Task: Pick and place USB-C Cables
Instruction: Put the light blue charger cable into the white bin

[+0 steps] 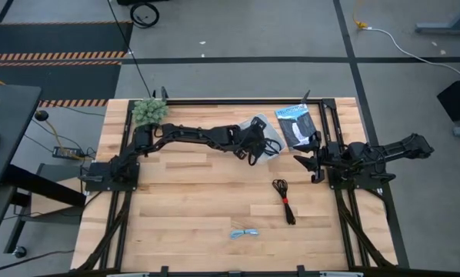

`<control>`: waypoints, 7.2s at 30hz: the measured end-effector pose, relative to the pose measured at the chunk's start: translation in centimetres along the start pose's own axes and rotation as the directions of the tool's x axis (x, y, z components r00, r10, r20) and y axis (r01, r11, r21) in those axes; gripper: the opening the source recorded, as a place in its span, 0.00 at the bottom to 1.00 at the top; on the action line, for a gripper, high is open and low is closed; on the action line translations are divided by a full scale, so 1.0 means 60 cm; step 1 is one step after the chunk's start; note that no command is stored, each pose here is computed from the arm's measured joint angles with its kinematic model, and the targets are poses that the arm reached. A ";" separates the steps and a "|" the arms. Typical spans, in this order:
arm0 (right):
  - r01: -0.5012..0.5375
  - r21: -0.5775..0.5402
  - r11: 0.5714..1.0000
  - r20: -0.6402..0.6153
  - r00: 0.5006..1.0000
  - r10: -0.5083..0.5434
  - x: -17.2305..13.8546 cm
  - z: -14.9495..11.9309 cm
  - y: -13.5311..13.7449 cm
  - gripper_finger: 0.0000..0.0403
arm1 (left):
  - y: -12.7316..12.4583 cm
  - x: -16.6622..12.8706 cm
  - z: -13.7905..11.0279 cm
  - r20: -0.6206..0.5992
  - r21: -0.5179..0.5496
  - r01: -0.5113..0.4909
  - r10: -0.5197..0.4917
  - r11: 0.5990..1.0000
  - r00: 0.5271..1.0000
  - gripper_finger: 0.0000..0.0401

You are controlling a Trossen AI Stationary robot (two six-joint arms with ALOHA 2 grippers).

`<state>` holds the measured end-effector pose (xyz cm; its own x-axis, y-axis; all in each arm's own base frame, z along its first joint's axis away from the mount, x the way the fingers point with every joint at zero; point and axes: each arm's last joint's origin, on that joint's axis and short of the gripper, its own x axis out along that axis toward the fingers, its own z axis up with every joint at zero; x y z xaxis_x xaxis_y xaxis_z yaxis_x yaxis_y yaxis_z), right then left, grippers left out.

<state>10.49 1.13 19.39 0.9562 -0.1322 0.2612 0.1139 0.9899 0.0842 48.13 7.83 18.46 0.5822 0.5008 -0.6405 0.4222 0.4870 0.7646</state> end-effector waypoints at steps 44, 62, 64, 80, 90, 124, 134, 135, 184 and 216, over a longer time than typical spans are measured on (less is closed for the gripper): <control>0.001 0.003 1.000 0.008 1.000 -0.001 0.000 0.001 0.000 0.42 | -0.230 -0.246 0.219 0.320 -0.586 0.626 -0.563 0.515 0.762 0.58; 0.001 0.002 1.000 0.007 1.000 -0.001 0.000 0.001 0.000 0.42 | -0.265 -0.235 0.243 0.377 -0.445 0.697 -0.589 0.562 0.715 0.48; 0.001 0.002 1.000 0.007 1.000 -0.001 0.000 0.001 0.000 0.42 | -0.261 -0.234 0.248 0.423 -0.430 0.728 -0.593 0.535 0.685 0.47; 0.001 0.003 1.000 0.008 1.000 -0.001 0.000 0.001 0.000 0.42 | -0.256 -0.205 0.278 0.577 -0.324 0.685 -0.438 0.652 0.689 0.44; 0.001 0.002 1.000 0.007 1.000 -0.001 0.000 0.001 0.000 0.42 | -0.250 -0.202 0.276 0.583 -0.335 0.689 -0.433 0.643 0.687 0.44; 0.001 0.003 1.000 0.009 1.000 -0.001 0.000 0.002 0.000 0.42 | -0.181 -0.121 0.134 0.000 -0.253 0.391 -0.404 0.885 0.915 0.44; 0.001 0.002 1.000 0.007 1.000 -0.001 0.000 0.001 0.000 0.42 | -0.110 -0.201 0.128 0.276 -0.325 0.569 -0.500 0.755 0.821 0.44; 0.001 0.002 1.000 0.007 1.000 -0.001 0.000 0.001 0.000 0.42 | -0.111 -0.203 0.129 0.304 -0.342 0.604 -0.524 0.720 0.796 0.44; 0.001 0.004 1.000 0.011 1.000 -0.001 0.001 0.002 0.000 0.42 | -0.253 -0.197 0.189 0.069 -0.346 0.523 -0.535 0.779 0.842 0.14; 0.001 0.004 1.000 0.011 1.000 -0.001 0.001 0.002 0.000 0.42 | 0.051 -0.091 -0.014 -0.060 -0.532 -0.073 0.049 0.844 0.997 0.09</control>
<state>10.53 1.13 19.50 0.9530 -0.1339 0.2717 0.1140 0.9896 0.0880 45.65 7.15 24.24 0.5591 0.5661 -0.6058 -0.0561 0.7548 0.6535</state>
